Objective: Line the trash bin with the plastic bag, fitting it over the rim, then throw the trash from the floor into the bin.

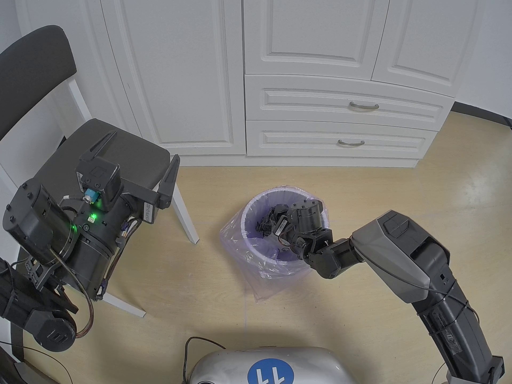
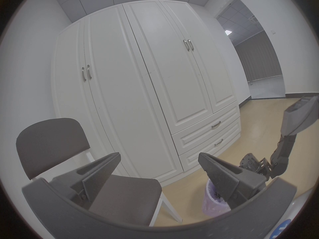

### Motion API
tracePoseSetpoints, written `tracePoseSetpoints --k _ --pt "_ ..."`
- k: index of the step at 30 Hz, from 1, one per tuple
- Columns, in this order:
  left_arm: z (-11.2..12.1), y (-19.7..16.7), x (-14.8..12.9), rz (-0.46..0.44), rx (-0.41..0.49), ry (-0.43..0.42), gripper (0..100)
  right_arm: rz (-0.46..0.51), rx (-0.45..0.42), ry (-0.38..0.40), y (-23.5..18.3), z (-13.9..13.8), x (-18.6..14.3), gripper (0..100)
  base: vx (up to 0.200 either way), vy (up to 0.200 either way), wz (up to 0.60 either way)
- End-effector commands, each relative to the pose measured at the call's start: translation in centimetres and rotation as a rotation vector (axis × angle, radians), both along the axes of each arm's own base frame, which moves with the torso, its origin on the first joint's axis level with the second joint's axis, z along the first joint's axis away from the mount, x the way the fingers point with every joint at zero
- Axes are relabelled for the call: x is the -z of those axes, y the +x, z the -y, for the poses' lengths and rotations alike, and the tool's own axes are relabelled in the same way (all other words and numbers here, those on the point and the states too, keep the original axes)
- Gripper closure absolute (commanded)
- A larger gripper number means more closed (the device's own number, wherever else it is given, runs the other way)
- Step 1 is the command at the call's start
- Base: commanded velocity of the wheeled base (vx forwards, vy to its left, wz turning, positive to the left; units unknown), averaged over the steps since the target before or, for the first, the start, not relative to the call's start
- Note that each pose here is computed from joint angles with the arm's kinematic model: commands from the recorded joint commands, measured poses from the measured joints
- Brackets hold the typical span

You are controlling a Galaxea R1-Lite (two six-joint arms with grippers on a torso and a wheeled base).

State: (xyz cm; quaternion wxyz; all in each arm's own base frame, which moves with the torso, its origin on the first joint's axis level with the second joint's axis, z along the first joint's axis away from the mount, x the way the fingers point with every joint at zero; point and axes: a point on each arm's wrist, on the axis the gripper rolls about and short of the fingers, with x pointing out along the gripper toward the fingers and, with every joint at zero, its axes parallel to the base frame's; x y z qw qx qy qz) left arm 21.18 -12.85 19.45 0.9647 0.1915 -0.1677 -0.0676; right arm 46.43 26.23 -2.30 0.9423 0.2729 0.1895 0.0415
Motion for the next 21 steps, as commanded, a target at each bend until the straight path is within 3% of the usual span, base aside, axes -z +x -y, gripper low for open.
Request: tracePoseSetpoints --k 1,4,8,13,21 --pt "-0.2 -0.1 -0.1 0.004 -0.005 -0.003 0 0.063 -0.046 0.029 -2.9 0.5 -5.6 100 0.0 0.0 0.0" --pt "-0.4 -0.2 -0.3 0.01 -0.01 -0.008 0 0.111 -0.128 -0.012 -5.1 0.8 -7.4 100 0.0 0.0 0.0" --pt "-0.5 -0.4 -0.5 0.019 -0.009 -0.011 0 0.136 -0.174 -0.05 -6.8 0.6 -7.8 100 0.0 0.0 0.0" --pt "-0.5 -0.4 -0.6 0.02 -0.01 -0.012 0 0.086 -0.264 -0.095 -9.6 -2.1 -5.9 100 0.0 0.0 0.0" --pt "-0.5 -0.4 -0.5 0.019 -0.012 -0.011 0 0.026 -0.312 -0.132 -10.8 -3.7 -2.5 100 0.0 0.0 0.0"
